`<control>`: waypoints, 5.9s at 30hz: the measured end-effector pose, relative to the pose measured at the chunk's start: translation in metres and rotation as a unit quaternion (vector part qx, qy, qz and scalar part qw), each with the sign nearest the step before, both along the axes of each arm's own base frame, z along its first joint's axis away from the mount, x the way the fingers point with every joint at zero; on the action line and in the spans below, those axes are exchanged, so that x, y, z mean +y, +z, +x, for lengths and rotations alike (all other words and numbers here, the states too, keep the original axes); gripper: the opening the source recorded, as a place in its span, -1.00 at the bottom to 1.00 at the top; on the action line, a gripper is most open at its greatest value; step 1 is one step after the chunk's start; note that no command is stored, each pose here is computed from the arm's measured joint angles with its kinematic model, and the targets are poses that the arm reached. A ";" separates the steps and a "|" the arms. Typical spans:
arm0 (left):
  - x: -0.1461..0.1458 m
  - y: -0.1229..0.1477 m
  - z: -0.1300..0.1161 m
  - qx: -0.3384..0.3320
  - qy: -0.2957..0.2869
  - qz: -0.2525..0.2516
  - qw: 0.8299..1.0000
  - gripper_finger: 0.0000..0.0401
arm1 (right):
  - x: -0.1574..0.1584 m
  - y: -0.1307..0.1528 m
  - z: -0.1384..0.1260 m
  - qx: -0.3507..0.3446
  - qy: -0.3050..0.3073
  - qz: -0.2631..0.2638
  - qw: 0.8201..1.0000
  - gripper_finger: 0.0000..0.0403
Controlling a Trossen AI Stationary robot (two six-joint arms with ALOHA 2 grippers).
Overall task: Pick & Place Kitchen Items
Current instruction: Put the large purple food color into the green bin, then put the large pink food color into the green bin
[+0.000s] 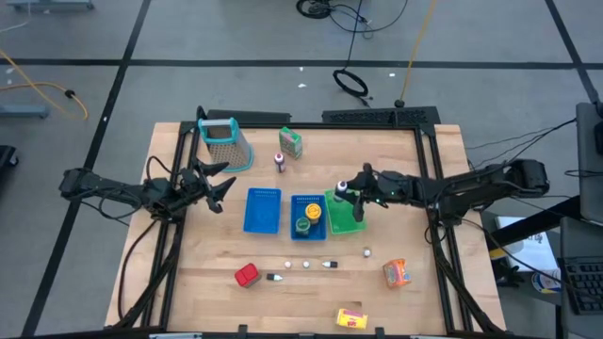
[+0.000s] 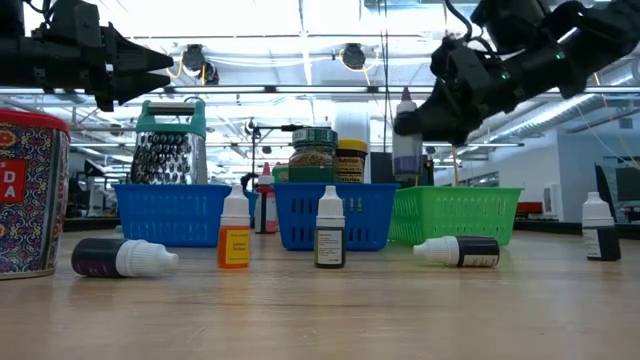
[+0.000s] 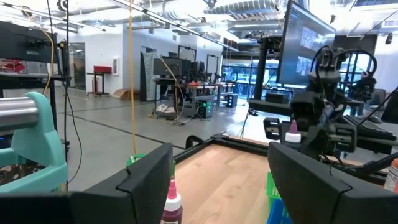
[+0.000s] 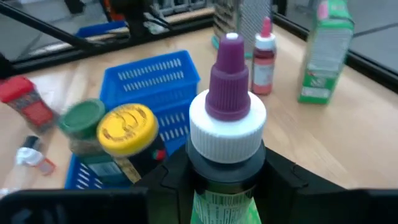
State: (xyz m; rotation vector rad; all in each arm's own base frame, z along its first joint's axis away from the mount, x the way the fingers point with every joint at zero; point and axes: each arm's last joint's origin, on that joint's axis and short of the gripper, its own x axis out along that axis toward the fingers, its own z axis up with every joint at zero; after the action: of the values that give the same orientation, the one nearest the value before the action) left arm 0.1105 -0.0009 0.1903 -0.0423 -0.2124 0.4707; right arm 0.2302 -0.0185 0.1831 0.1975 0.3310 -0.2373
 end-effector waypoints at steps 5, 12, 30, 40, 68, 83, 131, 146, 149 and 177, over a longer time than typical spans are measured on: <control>0.000 0.000 0.000 0.000 0.000 0.000 1.000 0.33 | 0.003 -0.009 -0.001 0.014 -0.015 -0.003 1.000 -0.42; 0.000 0.000 0.000 0.000 0.000 0.000 1.000 0.33 | 0.004 -0.024 0.003 0.007 -0.014 -0.002 1.000 -0.42; 0.000 0.000 0.000 0.000 0.000 0.001 1.000 0.33 | 0.000 -0.055 0.019 0.019 -0.028 -0.009 0.999 -0.39; 0.000 0.000 0.000 0.000 0.000 0.001 1.000 0.33 | 0.000 -0.055 0.019 0.021 -0.023 -0.020 0.999 -0.38; 0.000 -0.007 0.006 0.020 0.015 -0.028 0.999 0.33 | 0.000 -0.028 0.015 -0.030 -0.008 -0.067 0.997 0.09; 0.017 -0.025 0.023 0.051 0.090 -0.093 0.990 0.33 | 0.000 -0.006 0.009 -0.070 -0.002 -0.108 0.992 0.09; 0.072 -0.057 0.152 0.249 0.153 -0.125 0.948 0.33 | 0.000 -0.006 0.009 -0.068 -0.001 -0.111 0.991 0.08; 0.094 -0.057 0.147 0.228 0.141 -0.162 0.950 0.33 | 0.000 -0.006 0.009 -0.068 0.000 -0.112 0.991 0.07; 0.095 -0.056 0.147 0.222 0.140 -0.168 0.950 0.33 | 0.000 -0.006 0.009 -0.068 0.000 -0.112 0.991 0.07; 0.103 -0.072 0.175 0.254 0.105 -0.146 0.950 0.33 | 0.001 -0.006 0.009 -0.069 0.000 -0.108 0.992 0.04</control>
State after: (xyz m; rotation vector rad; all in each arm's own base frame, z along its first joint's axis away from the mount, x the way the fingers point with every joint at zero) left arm 0.2860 0.1016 0.1184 -0.1873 0.3655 0.7063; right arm 0.2389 -0.0180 0.1770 0.0006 0.1673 -0.2567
